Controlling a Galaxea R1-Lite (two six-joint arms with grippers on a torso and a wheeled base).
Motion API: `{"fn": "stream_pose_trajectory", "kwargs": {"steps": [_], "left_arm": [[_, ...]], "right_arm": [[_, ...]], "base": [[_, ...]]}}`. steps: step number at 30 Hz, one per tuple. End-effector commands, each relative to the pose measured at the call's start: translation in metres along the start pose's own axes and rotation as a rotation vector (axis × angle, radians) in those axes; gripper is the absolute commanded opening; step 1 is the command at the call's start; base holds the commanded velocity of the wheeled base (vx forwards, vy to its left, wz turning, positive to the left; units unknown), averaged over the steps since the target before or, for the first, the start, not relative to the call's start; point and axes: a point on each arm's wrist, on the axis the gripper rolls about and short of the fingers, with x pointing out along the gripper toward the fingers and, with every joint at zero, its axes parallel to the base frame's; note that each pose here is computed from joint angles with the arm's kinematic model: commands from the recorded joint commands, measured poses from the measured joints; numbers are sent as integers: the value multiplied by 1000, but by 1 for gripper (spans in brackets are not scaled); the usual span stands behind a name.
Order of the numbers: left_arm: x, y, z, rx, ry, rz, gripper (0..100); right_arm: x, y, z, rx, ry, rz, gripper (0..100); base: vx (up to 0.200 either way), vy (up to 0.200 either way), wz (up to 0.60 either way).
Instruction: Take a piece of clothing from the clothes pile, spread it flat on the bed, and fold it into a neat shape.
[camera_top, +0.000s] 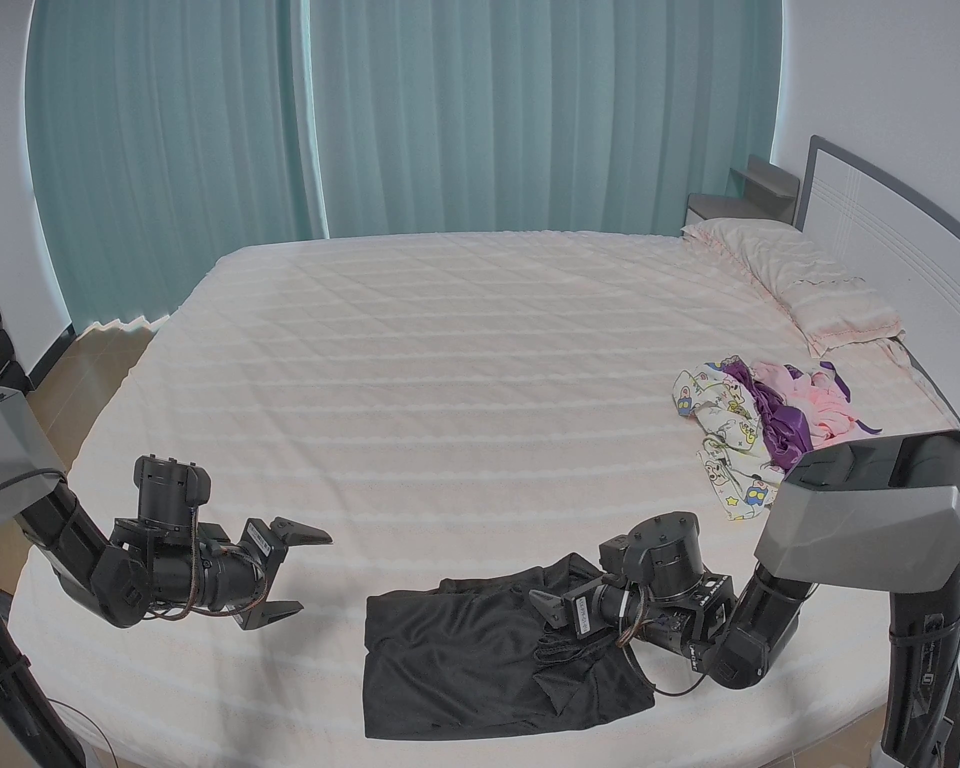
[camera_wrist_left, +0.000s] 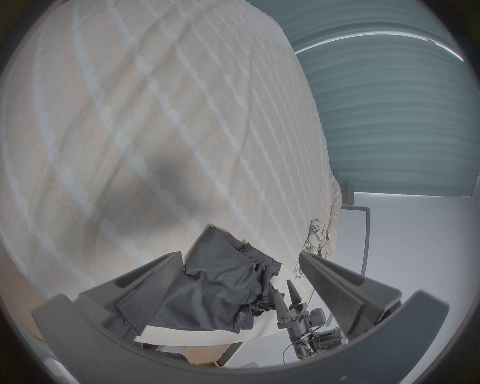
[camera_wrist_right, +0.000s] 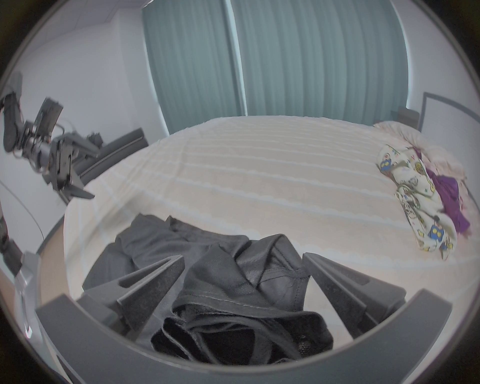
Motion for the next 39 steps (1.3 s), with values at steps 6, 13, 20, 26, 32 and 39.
{"fn": "stream_pose_trajectory", "kwargs": {"steps": [6,13,20,26,32,39], "left_arm": [[2,2,-1,-2,7,8,100],[2,2,-1,-2,7,8,100],[2,1,-1,-1,5,7,100],[3,2,0,-1,6,10,100],[4,2,0,0,7,11,100],[4,2,0,0,6,10,100]], "right_arm": [[12,12,-4,-144,48,29,100],[4,0,-6,-186,88,13,100],[8,-22,-6,-166,94,-32,100],[13,-50,-4,-112,93,-98,100],[18,-69,-6,-38,96,-132,100],[30,-96,-9,64,85,-177,100]], "base": [[0,0,0],[0,0,0],[0,0,0],[0,0,0],[0,0,0],[0,0,0]]}}
